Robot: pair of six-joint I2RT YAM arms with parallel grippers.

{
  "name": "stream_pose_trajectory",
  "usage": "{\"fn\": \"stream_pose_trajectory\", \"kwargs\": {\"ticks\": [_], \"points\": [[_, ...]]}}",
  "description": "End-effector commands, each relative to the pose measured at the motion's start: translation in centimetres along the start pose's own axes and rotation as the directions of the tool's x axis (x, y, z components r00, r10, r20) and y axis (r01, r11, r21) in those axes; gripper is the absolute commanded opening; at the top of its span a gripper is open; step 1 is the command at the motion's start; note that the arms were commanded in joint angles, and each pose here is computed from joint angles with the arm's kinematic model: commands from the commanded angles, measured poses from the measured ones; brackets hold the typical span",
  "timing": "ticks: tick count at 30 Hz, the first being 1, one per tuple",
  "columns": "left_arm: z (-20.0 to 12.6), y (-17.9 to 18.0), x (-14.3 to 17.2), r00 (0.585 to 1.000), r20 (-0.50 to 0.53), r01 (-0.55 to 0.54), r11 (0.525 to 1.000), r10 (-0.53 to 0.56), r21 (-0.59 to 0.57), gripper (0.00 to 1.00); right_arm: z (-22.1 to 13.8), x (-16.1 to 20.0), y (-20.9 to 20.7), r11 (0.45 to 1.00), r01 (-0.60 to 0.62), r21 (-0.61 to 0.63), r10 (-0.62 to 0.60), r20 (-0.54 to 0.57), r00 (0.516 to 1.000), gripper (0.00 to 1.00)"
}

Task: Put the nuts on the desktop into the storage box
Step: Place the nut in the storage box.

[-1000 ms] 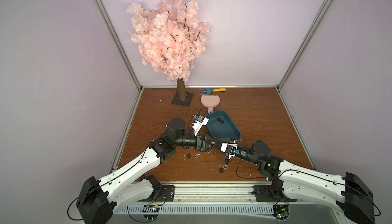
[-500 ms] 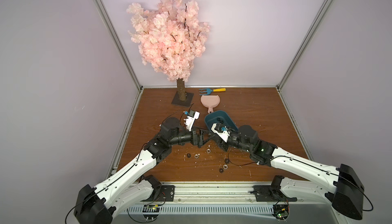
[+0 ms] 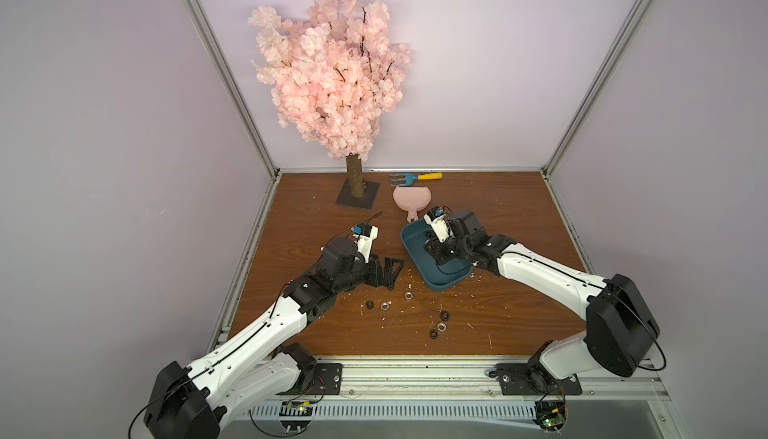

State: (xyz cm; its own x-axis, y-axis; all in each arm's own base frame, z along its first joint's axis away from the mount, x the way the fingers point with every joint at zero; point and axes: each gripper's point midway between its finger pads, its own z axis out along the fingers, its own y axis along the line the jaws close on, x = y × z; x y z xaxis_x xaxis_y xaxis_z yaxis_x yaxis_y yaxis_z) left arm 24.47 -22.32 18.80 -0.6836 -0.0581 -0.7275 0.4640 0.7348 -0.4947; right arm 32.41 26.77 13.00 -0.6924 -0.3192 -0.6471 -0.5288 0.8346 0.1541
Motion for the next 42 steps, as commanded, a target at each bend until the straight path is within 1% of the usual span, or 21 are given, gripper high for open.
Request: {"fn": "stream_pose_trajectory", "kwargs": {"ticks": [1,4,6,9,12,17,20,22,26,29,31,33,35,37,38,40,42], "points": [[0.2,1.0,-0.3,0.998,0.026,-0.053,0.998,0.054,-0.042,1.00,0.5,1.0,-2.4,0.989,-0.036,0.140,0.050,-0.093,0.994,0.16],[0.6,1.9,0.8,0.998,-0.011,-0.057,0.996,0.056,-0.072,1.00,1.9,1.8,-3.9,0.973,-0.012,0.231,0.051,-0.164,0.985,0.14],[0.9,2.2,1.7,0.998,-0.041,-0.047,0.996,0.044,-0.072,1.00,2.7,2.2,-4.9,0.960,0.014,0.279,0.046,-0.206,0.977,0.14],[1.2,1.2,2.7,0.997,-0.069,-0.028,1.000,0.028,0.002,1.00,3.9,2.8,-5.8,0.944,0.050,0.326,0.040,-0.262,0.964,0.13],[1.1,0.5,2.8,0.998,-0.061,-0.011,0.999,0.014,0.051,1.00,4.6,2.9,-6.3,0.933,0.062,0.355,0.040,-0.273,0.961,0.13],[1.2,0.8,2.6,0.999,-0.030,-0.018,0.999,0.019,0.031,1.00,5.5,2.3,-7.1,0.913,0.081,0.399,0.034,-0.273,0.961,0.14],[1.8,-0.4,3.1,0.994,-0.049,-0.097,0.994,0.099,0.048,1.00,6.0,2.3,-7.7,0.901,0.089,0.425,0.035,-0.276,0.961,0.14],[2.4,-1.5,3.6,0.978,-0.065,-0.193,0.980,0.196,0.047,1.00,6.2,2.1,-8.0,0.895,0.088,0.437,0.038,-0.272,0.962,0.15],[3.3,-1.8,3.2,0.963,-0.070,-0.259,0.965,0.261,0.029,1.00,6.7,1.9,-8.0,0.899,0.074,0.431,0.050,-0.270,0.961,0.16],[3.6,-1.8,2.0,0.940,-0.042,-0.339,0.941,0.339,0.003,1.00,6.9,1.8,-8.0,0.906,0.059,0.419,0.063,-0.272,0.960,0.16],[3.6,-2.0,1.2,0.919,-0.005,-0.393,0.919,0.393,-0.005,1.00,7.0,1.9,-8.0,0.916,0.042,0.400,0.077,-0.276,0.958,0.16],[3.6,-2.6,0.6,0.889,0.039,-0.457,0.889,0.457,0.007,1.00,7.2,2.0,-7.8,0.930,0.017,0.367,0.096,-0.289,0.952,0.16],[3.5,-3.4,0.8,0.843,0.079,-0.537,0.843,0.532,0.047,1.00,7.3,1.9,-7.9,0.934,0.009,0.358,0.106,-0.299,0.948,0.17],[3.4,-4.5,1.6,0.772,0.118,-0.636,0.763,0.625,0.113,1.00,7.3,1.8,-8.0,0.933,0.008,0.361,0.110,-0.303,0.947,0.19],[3.4,-4.8,1.9,0.742,0.129,-0.670,0.731,0.658,0.127,1.00,7.4,1.8,-8.0,0.934,0.009,0.357,0.109,-0.308,0.945,0.20],[3.8,-4.2,1.6,0.730,0.119,-0.683,0.725,0.673,0.088,1.00,7.6,1.9,-8.0,0.936,0.015,0.351,0.106,-0.324,0.940,0.21],[4.5,-3.5,1.7,0.720,0.079,-0.693,0.717,0.689,0.068,1.00,7.7,1.9,-8.1,0.935,0.017,0.354,0.107,-0.328,0.939,0.21]]}}
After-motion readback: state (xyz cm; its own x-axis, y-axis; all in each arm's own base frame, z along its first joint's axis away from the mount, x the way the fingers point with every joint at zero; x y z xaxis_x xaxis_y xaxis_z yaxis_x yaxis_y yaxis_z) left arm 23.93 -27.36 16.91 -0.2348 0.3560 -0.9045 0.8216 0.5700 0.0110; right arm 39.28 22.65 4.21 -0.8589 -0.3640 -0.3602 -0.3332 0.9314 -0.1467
